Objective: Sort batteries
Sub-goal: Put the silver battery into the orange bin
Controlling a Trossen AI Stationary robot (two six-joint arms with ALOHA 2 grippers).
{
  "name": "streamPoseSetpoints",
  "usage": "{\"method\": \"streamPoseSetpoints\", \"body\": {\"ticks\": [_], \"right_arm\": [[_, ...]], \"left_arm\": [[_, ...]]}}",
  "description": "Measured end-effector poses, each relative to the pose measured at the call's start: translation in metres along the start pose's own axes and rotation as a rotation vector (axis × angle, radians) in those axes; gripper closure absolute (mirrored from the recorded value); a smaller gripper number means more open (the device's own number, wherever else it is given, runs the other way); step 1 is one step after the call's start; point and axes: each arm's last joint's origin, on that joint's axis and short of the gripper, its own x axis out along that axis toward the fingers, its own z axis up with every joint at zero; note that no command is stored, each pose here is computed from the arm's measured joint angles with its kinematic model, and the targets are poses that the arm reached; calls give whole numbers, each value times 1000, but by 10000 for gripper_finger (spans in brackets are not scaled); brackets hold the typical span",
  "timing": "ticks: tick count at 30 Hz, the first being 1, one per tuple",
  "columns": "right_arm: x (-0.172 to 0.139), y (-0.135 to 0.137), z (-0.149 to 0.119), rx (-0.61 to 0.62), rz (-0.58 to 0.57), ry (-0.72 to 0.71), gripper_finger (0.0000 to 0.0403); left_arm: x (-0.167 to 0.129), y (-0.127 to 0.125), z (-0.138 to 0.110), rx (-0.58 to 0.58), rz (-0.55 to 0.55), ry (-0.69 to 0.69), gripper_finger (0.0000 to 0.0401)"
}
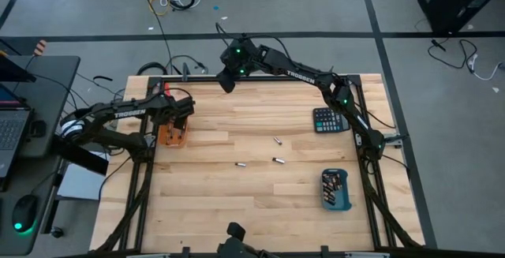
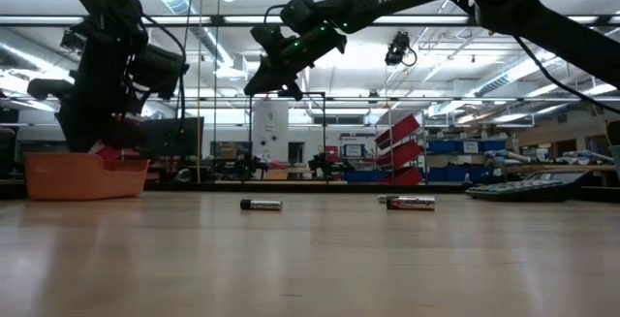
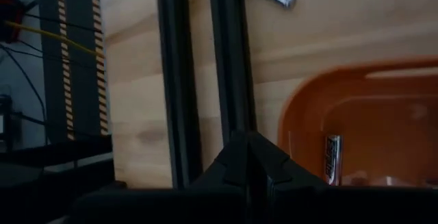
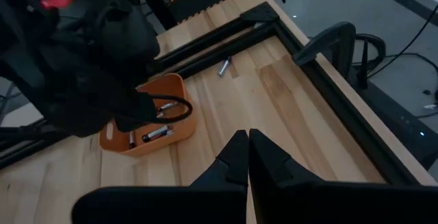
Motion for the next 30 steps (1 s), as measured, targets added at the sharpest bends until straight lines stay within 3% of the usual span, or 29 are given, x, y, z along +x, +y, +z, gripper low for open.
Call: {"method": "streamPoseSetpoints", "body": {"ticks": [8,18,30], "right_arm": [[0,0,0,-1,0,1,402],[0,0,0,-1,-1,2,401],[0,0,-1,2,-2,8,401]], "left_arm": [[7,-3,-4,1,-24,5,401],[5,-16,1,37,-223,46,401],[4,-17,-1,55,-249,69,401]]}}
